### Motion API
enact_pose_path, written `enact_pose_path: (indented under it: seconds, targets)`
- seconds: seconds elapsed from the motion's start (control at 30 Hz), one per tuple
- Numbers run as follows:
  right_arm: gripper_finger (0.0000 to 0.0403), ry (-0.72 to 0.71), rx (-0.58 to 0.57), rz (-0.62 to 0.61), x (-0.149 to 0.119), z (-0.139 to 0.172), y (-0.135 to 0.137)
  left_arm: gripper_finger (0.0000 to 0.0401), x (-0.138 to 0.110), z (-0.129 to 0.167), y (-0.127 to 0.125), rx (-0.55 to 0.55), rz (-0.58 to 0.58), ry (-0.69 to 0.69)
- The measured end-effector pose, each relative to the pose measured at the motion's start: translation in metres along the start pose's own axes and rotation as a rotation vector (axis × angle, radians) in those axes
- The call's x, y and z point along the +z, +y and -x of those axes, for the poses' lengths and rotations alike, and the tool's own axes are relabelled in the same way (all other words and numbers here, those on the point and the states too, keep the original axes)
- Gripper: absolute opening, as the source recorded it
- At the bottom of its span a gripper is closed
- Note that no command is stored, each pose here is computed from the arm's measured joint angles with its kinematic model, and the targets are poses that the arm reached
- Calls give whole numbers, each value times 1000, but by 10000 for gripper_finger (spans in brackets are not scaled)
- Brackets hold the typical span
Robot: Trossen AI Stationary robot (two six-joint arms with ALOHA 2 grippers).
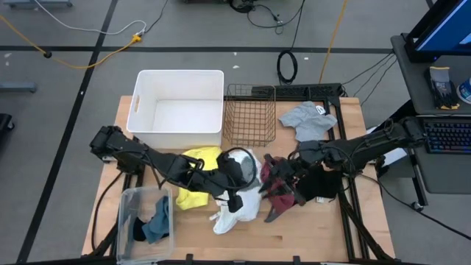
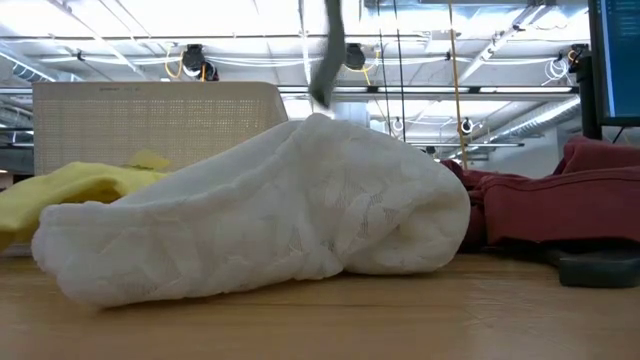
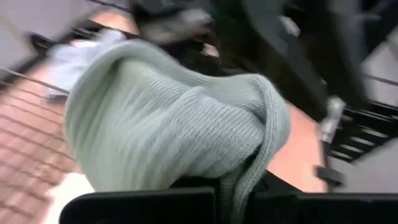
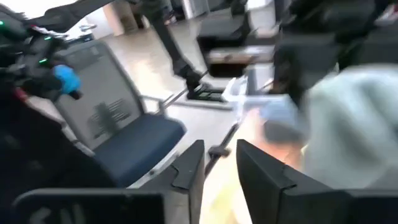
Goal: Pick & Place Cloths
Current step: Put the gray sock into the transparent bin
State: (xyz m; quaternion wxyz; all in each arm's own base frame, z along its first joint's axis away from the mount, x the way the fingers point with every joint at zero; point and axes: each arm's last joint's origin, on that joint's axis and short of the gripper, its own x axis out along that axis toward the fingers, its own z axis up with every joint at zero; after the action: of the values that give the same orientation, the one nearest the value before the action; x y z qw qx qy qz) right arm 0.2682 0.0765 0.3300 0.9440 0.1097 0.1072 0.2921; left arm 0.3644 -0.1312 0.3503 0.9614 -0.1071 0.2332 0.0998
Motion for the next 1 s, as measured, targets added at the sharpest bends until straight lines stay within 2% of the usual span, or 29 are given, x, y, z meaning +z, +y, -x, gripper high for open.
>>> enact_pose_path:
  seconds: [0.23, 0.57, 0.77, 1.0]
  targets:
    - [127, 92, 35, -43, -9, 0, 0, 2, -6, 9, -10, 128, -60, -69]
    - [131, 121, 25, -51, -12, 1, -1, 1, -7, 34, -22, 203, -111, -140]
    - [132, 122, 22, -51, -12, 1, -1, 0, -1, 61, -22, 161, -90, -155]
    - [132, 126, 20, -53, -12, 1, -1, 0, -3, 101, -11, 62, 23, -39]
